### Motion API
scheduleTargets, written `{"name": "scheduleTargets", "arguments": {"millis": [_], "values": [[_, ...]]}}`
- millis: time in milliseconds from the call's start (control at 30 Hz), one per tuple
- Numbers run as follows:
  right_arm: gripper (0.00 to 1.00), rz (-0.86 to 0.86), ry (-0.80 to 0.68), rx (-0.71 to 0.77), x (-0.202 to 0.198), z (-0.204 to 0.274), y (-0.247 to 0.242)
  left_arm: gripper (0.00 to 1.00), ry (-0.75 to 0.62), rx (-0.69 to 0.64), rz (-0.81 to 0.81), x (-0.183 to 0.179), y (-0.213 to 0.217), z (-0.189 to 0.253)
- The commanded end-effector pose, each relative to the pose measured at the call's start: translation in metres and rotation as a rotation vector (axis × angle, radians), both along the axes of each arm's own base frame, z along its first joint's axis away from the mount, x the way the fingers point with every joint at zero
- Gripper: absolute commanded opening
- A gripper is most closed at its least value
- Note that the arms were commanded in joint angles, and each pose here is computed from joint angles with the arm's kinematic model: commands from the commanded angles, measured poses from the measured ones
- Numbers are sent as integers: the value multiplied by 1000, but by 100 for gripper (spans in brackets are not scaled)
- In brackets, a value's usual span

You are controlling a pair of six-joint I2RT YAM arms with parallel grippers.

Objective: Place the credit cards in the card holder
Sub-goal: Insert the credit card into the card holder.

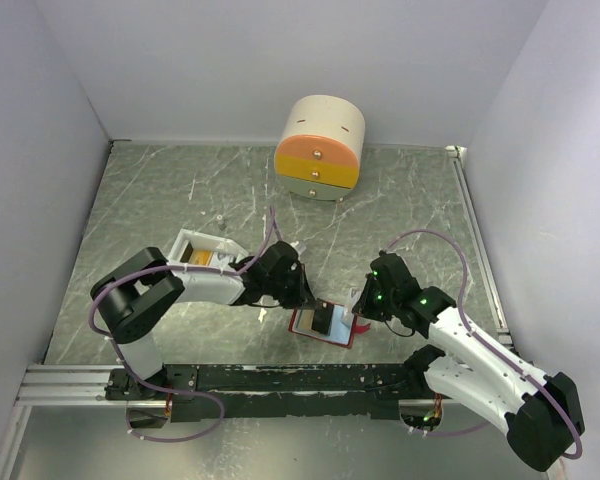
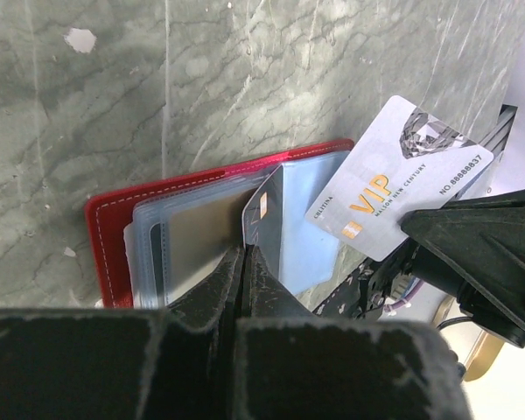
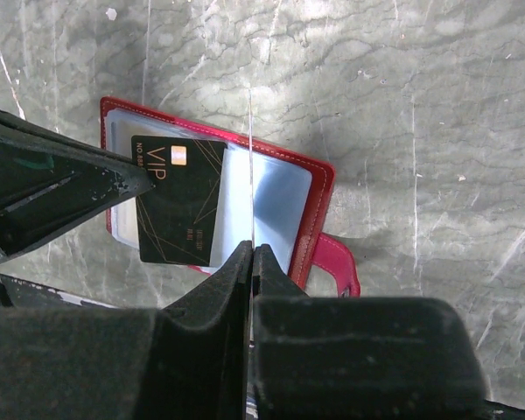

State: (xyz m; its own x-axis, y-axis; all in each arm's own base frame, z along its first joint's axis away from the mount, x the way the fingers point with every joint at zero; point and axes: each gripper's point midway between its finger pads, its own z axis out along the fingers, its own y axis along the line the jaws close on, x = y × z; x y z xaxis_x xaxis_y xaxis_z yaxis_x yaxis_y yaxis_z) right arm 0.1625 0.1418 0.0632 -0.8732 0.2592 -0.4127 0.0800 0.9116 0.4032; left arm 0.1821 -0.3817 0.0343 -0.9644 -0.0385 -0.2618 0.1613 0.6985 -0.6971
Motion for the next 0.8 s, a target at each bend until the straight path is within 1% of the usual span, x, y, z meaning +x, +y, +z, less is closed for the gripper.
{"name": "scheduleTargets", "arguments": {"millis": [0,167,367,567,767], "values": [[0,-15,22,-11,-6,-8,-5,7,-25,26,-5,-3,-5,-4],[0,-20,14,-15,-4,-5,-6,7,-20,38,-30,-10,-4,-12],[0,-36,-5,-11,2,13,-5,7,-30,62,-44,-11,-1,-15],[0,-50,24,-9,-8,26,-10,7,-50,79,-63,-8,-3,-11],[0,-70,54,-36,-17,21,-18,7,-41,61,-94,-9,-13,-13]]}}
